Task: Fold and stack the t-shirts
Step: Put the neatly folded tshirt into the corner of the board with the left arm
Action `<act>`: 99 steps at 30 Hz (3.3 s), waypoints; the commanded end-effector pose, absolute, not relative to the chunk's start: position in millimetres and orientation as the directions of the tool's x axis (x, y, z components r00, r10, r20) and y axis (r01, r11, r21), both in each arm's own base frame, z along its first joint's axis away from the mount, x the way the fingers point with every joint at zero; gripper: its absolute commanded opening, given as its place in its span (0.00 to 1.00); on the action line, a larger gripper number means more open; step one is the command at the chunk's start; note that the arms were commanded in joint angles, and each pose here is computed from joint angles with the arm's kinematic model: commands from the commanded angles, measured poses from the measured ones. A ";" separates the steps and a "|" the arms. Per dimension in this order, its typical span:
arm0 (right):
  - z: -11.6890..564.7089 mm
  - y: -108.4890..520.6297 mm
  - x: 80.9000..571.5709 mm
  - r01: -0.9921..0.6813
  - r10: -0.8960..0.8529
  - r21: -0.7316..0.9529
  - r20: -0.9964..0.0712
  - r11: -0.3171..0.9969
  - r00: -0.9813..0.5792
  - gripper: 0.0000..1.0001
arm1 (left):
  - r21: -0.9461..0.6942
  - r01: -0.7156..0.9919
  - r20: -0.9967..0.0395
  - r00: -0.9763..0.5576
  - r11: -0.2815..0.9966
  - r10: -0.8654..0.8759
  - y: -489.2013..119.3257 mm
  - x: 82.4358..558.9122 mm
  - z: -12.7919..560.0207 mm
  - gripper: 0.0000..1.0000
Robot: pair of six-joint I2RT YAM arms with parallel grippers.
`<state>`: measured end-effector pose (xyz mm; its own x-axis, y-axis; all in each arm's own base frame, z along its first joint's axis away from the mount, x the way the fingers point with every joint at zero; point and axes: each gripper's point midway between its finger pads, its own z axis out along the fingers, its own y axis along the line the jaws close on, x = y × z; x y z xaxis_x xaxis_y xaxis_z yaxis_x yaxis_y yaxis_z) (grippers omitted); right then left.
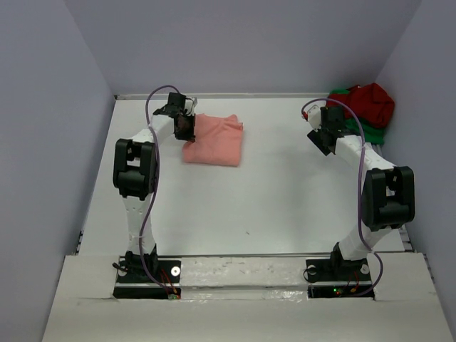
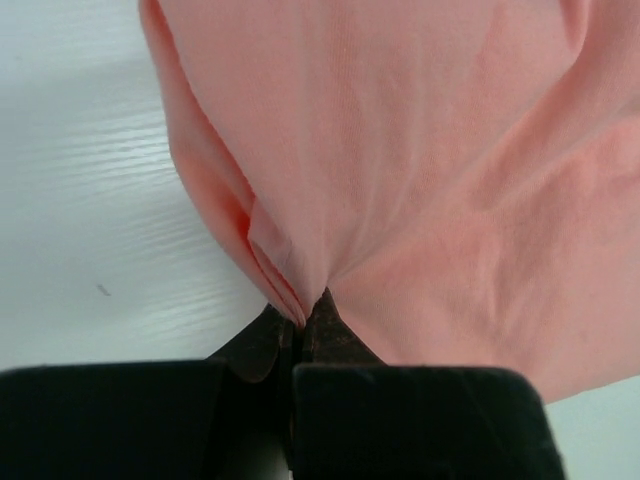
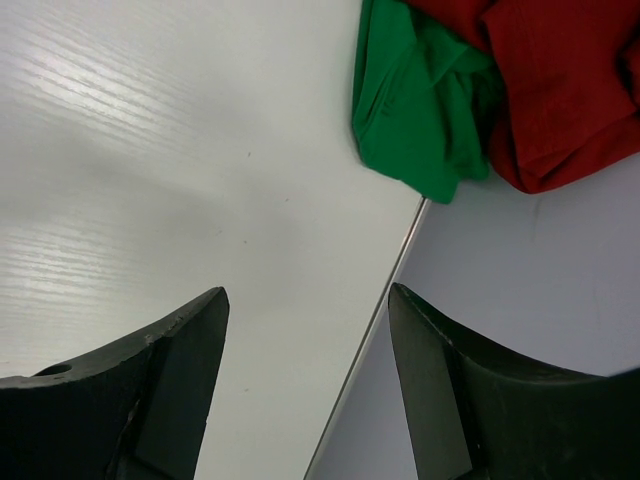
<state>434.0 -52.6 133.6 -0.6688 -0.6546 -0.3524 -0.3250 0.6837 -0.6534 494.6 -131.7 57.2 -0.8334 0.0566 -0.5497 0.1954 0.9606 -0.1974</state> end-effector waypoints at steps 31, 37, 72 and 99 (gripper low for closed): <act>113.9 -39.4 397.9 -0.319 -0.587 -0.545 -0.437 0.776 -0.682 0.74 | 0.456 -0.047 -0.566 -0.785 0.889 0.250 180.8 561.4 111.3 0.00; 114.0 -40.6 395.7 -0.318 -0.586 -0.547 -0.431 0.774 -0.686 0.74 | 0.534 -0.059 -0.522 -0.808 0.843 0.274 199.9 564.8 95.7 0.00; 92.2 -35.8 387.6 -0.367 -0.586 -0.512 -0.375 0.777 -0.718 0.74 | 0.656 -0.176 -0.572 -0.750 0.734 0.331 225.2 587.3 137.2 0.81; 174.6 45.7 345.4 -0.427 -0.382 -0.089 -0.632 0.900 -0.674 0.89 | 0.015 0.164 -0.918 -0.388 0.986 0.079 50.2 371.5 219.9 0.94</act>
<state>377.4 19.2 154.5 -0.6678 -0.4906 -0.5598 -0.4269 0.8685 -0.2519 400.0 71.6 271.9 -0.4054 0.0851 -0.9102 0.1171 0.9923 0.0406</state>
